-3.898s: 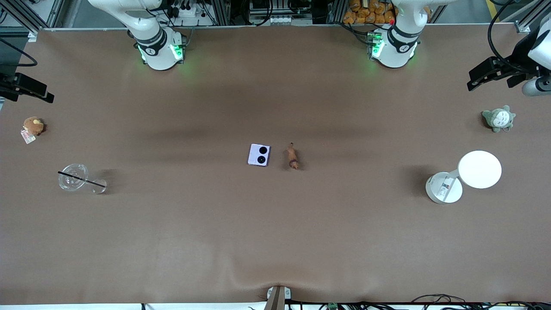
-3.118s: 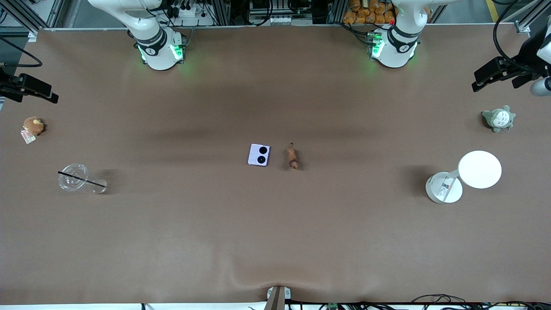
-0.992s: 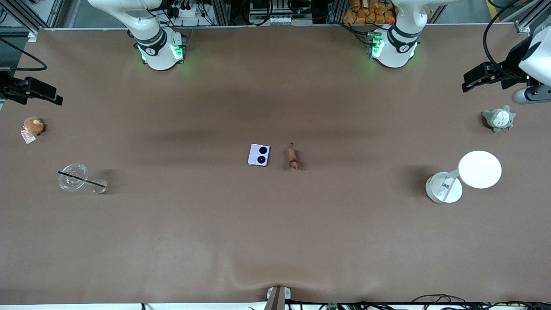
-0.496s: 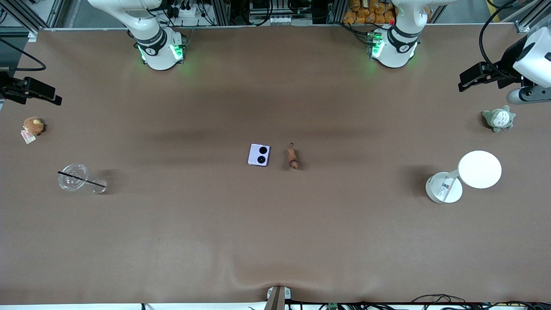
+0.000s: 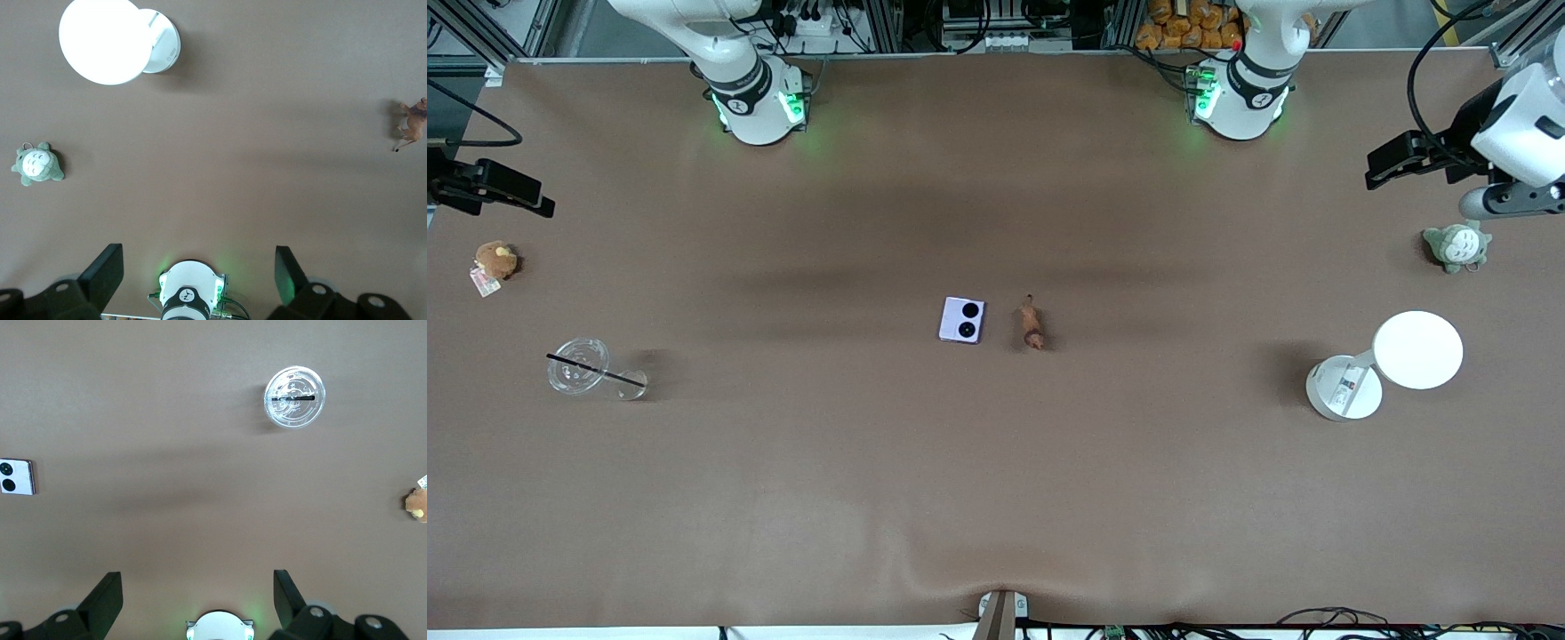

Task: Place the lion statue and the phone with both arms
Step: 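Move the left gripper toward the brown lion figurine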

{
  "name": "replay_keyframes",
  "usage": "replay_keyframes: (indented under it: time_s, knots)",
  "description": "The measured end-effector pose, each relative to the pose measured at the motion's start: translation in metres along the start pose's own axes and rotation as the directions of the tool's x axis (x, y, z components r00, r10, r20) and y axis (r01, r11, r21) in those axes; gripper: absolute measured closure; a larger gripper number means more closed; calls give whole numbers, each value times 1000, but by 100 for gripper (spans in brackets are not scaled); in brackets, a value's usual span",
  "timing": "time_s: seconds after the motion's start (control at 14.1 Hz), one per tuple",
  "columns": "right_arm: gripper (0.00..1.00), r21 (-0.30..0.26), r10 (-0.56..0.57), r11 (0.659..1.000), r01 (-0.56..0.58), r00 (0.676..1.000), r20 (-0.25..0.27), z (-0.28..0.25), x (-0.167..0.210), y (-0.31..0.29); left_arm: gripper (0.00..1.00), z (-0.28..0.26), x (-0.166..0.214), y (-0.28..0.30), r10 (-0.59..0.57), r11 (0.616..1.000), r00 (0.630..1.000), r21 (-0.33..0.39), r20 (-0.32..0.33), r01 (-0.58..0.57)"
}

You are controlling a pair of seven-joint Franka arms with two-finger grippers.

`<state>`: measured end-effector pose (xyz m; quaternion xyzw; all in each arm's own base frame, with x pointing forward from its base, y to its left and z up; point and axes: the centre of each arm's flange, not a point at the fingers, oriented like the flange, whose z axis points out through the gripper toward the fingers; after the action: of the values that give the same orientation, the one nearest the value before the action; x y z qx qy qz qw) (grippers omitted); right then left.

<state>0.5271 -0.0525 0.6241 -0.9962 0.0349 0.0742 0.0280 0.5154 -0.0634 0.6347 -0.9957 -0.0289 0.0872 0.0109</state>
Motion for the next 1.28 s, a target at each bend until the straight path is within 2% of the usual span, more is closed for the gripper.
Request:
replay_keyframes:
  time_s: [0.64, 1.06, 1.28]
  knots:
    - [0, 0, 2, 1000, -2, 1000, 0, 0, 0, 1, 0, 40, 17, 61, 17, 1000, 996, 22, 83, -19]
    - [0, 0, 4, 1000, -4, 1000, -1, -1, 0, 1, 0, 105, 44, 116, 53, 998, 981, 33, 187, -60]
    - [0, 0, 4, 1000, -4, 1000, -2, -1, 0, 1, 0, 145, 68, 160, 43, 999, 987, 11, 154, -45]
